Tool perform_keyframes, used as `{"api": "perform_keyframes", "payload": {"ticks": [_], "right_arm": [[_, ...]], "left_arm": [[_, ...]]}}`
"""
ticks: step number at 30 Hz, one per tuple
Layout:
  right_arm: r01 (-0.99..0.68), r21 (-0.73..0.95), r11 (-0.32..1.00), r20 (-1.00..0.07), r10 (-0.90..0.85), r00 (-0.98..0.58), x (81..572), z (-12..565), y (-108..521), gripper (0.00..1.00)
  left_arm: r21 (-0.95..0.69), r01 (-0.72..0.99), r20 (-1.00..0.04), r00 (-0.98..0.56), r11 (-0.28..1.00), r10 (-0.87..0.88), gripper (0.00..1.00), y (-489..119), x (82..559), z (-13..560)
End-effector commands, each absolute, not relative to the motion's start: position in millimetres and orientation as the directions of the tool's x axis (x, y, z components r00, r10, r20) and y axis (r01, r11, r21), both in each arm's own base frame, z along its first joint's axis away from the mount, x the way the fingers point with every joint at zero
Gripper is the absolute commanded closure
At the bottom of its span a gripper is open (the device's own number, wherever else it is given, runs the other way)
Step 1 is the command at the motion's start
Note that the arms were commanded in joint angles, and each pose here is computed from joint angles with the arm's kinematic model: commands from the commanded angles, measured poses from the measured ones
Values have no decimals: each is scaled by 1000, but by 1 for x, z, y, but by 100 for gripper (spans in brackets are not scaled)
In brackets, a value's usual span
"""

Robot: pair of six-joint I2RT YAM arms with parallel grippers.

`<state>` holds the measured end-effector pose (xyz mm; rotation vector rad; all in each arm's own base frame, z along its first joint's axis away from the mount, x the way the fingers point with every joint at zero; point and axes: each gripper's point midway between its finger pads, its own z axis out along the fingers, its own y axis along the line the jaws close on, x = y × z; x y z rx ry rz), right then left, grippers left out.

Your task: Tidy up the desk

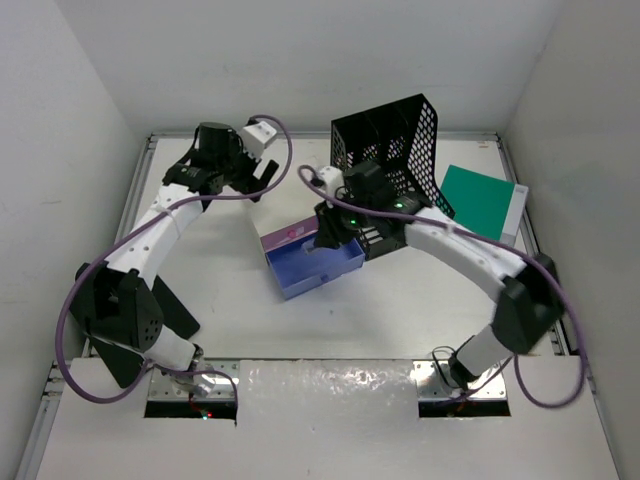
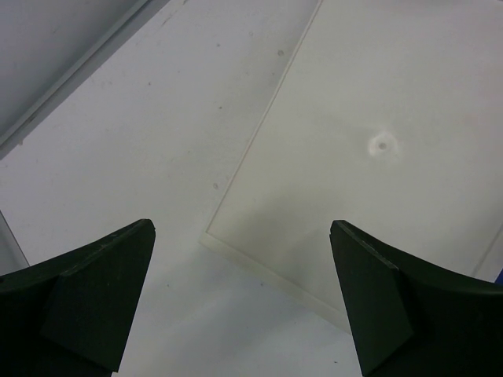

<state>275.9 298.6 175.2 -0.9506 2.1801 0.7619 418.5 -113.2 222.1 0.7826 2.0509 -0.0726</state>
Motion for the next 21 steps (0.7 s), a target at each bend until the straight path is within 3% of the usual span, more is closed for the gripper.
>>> {"api": "perform_keyframes", "payload": {"ticks": [1, 8, 11, 12, 19, 21], "right_arm": [[-885, 256, 390, -799, -430, -421, 287, 179, 344, 100], [-953, 194, 232, -798, -527, -291, 290, 119, 375, 99], [-961, 198, 192, -792, -546, -272, 283, 101, 373, 87], [-965, 188, 183, -791, -555, -259, 283, 96, 370, 79], [-959, 117, 260, -717, -645, -262, 295, 62, 341, 42], [-952, 80, 297, -679, -683, -270, 305, 54, 330, 39]], "left_arm": [[269, 510, -793, -364, 817, 488, 7, -103, 421, 237], [280, 522, -771, -377, 805, 513, 7, -99, 422, 224], [283, 527, -768, -377, 802, 518, 7, -100, 424, 221], [282, 528, -768, -376, 801, 518, 7, -100, 425, 220], [265, 549, -759, -388, 792, 522, 7, -104, 428, 210], [264, 553, -759, -387, 791, 524, 7, -105, 428, 209]]}}
